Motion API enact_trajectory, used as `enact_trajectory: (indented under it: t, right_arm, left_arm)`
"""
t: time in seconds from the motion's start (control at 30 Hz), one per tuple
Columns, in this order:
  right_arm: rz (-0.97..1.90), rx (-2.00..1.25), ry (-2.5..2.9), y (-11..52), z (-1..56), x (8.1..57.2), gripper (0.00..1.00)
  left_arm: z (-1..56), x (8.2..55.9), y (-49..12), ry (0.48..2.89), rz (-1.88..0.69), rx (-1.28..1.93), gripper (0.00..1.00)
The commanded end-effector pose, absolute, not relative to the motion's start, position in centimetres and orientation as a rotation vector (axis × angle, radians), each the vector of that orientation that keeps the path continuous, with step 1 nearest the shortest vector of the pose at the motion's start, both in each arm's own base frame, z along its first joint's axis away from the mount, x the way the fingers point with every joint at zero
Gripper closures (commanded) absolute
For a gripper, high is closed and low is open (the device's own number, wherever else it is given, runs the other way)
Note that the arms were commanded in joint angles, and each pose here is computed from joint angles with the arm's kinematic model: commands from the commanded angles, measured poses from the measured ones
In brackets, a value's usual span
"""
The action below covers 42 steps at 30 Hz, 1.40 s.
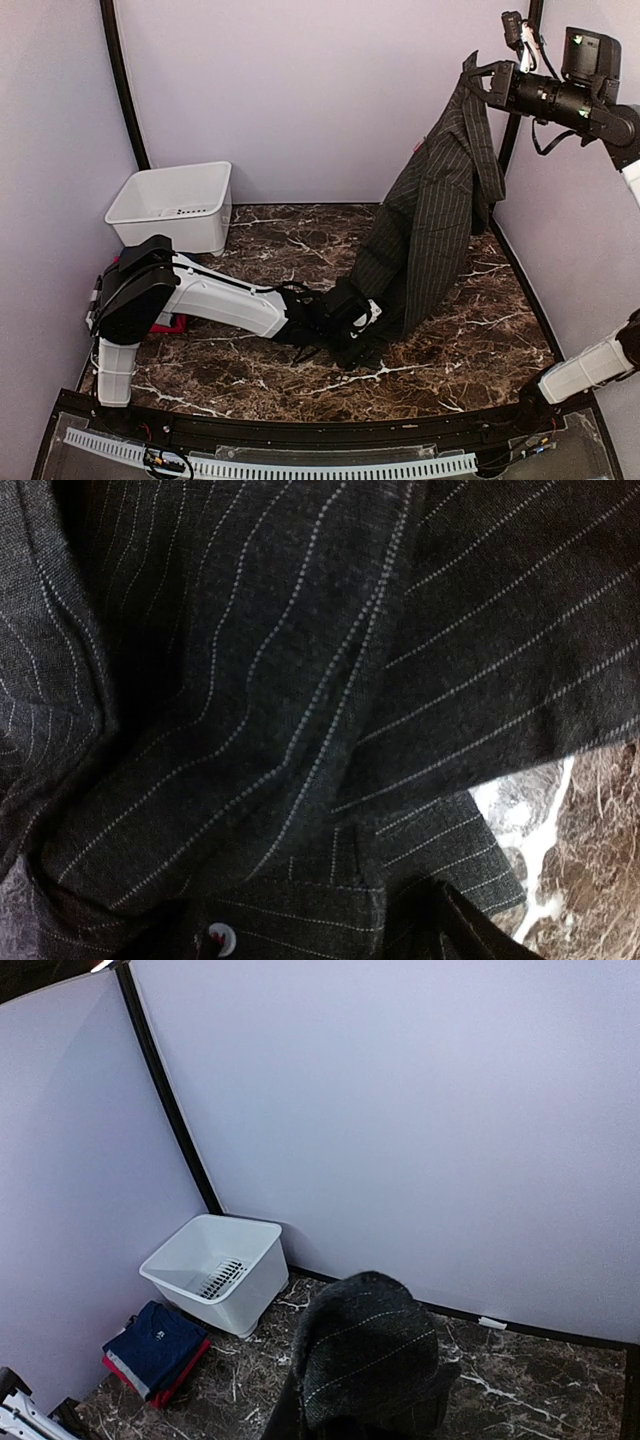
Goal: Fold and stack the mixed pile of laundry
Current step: Adjust the crumpled shirt at the center of the board.
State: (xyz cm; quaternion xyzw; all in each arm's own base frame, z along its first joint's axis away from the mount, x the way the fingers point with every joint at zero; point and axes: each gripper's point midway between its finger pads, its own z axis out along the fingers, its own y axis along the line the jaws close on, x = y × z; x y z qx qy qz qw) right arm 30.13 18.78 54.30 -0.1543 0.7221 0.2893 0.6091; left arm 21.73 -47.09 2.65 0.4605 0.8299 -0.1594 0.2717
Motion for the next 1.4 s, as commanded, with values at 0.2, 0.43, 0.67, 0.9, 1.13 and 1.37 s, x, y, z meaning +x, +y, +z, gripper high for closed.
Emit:
enact_trajectory:
  t: [0.2,0.43,0.67,0.9,1.13,1.37]
  right_arm:
    - [0.723,-0.385,1.572,18.9,58.2,28.6,1.00]
    - [0.803,-0.474,1.564,20.0,58.5,26.8,1.00]
    - [0.850,-0.444,1.581,19.7,58.6,25.9,1.00]
    - [0.496,-0.113,1.936,13.5,45.7,32.2,1.00]
    - [0.428,0.181,2.173,5.0,31.2,34.0,1.00]
    - [0.558,0.281,2.311,4.3,23.2,32.7,0.96]
  left_arm:
    - [2.6,22.7,-44.0,2.306,-0.291,1.141,0.90]
    - [18.9,19.5,-40.5,2.008,-0.636,1.031,1.00]
    - [34.8,18.3,-31.1,1.714,-0.664,0.801,1.00]
    - [38.7,18.2,-28.9,1.674,-0.673,0.829,1.00]
    - [29.9,11.5,-37.0,1.779,-0.888,1.306,1.00]
    - [23.2,10.1,-40.7,1.896,-0.846,1.487,1.00]
